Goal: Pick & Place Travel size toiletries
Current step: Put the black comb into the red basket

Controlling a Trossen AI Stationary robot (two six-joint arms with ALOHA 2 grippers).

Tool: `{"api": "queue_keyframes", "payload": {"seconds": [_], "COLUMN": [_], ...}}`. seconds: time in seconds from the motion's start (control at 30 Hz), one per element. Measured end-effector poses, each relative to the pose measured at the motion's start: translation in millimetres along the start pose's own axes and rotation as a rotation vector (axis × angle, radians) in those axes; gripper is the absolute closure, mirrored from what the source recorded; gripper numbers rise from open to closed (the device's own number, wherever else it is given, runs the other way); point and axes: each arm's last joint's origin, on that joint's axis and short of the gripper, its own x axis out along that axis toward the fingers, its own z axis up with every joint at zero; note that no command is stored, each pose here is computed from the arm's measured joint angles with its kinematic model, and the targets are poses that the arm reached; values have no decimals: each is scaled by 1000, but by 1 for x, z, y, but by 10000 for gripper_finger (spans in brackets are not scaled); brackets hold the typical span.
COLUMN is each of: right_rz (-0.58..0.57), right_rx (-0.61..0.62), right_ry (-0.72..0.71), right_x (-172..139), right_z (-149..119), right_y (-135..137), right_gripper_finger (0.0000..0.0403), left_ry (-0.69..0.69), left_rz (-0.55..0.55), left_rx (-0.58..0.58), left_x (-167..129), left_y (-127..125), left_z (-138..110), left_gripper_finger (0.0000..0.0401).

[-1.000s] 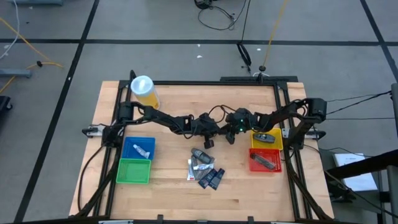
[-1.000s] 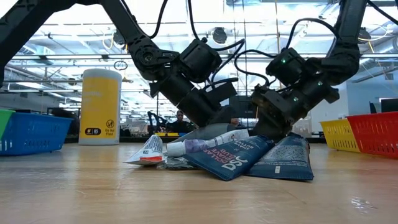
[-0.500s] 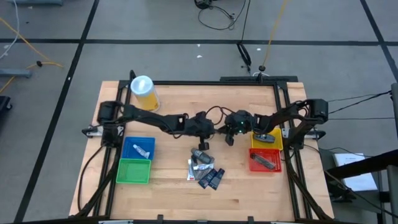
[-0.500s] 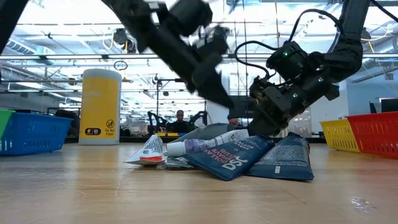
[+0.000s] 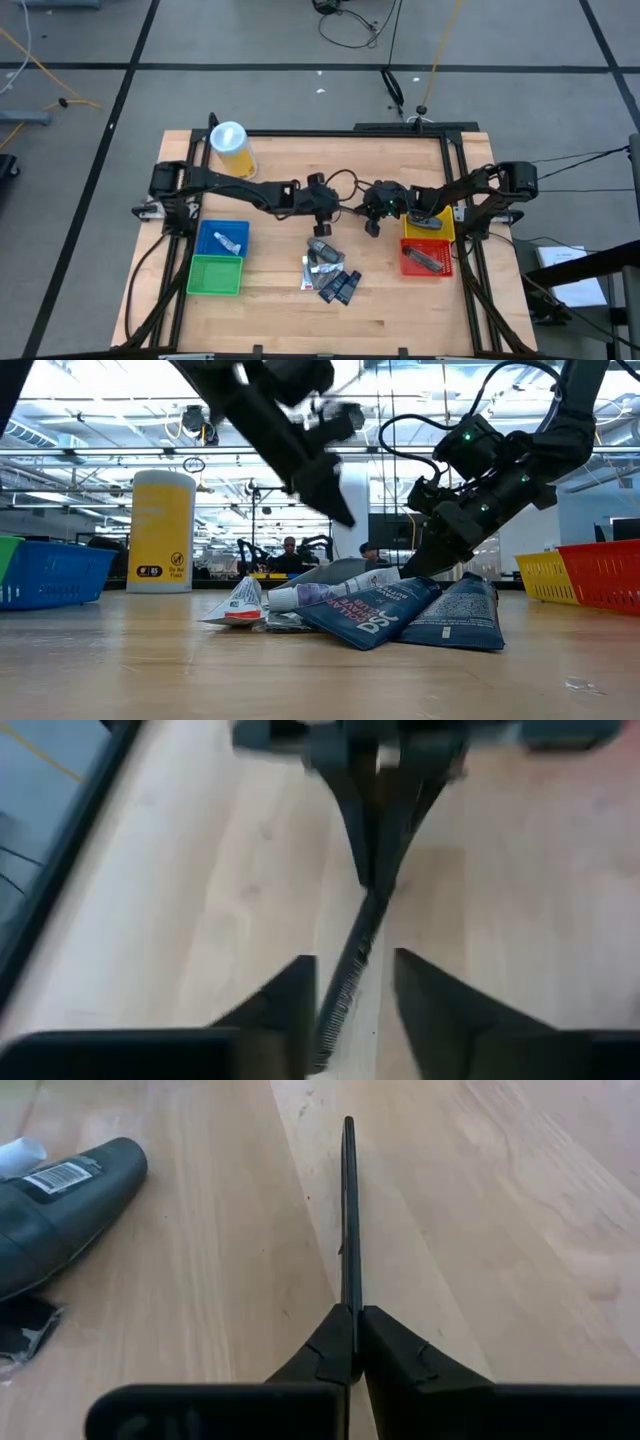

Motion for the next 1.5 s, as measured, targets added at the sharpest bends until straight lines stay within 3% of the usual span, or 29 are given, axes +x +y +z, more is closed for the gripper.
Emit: {"api": "queue_keyframes", "payload": {"seconds": [0.23,0.33,0.47,0.67,0.87,1.27,1.5], "right_rz": [-4,-3,-3,0,1,13,11], "right_rx": [-28,-34,-34,-36,-37,-42,-40], "right_ry": [4,5,8,8,8,9,-28], "right_x": [0,0,0,0,0,0,-5], "right_z": [0,0,0,-1,-1,-1,6], "right_y": [1,1,1,2,2,3,4], "right_gripper_finger": [397,397,397,396,395,375,302], "left_ry": [42,65,60,35,49,72,157], "left_rz": [13,24,6,-82,-97,-132,-68], "left_rx": [-32,-35,-18,2,14,90,147], "left_x": [43,56,62,63,67,61,51], "left_y": [11,15,18,16,15,-4,-13], "left_z": [-23,-33,-35,-35,-39,-38,-39], "left_gripper_finger": [132,108,107,141,195,390,394]}}
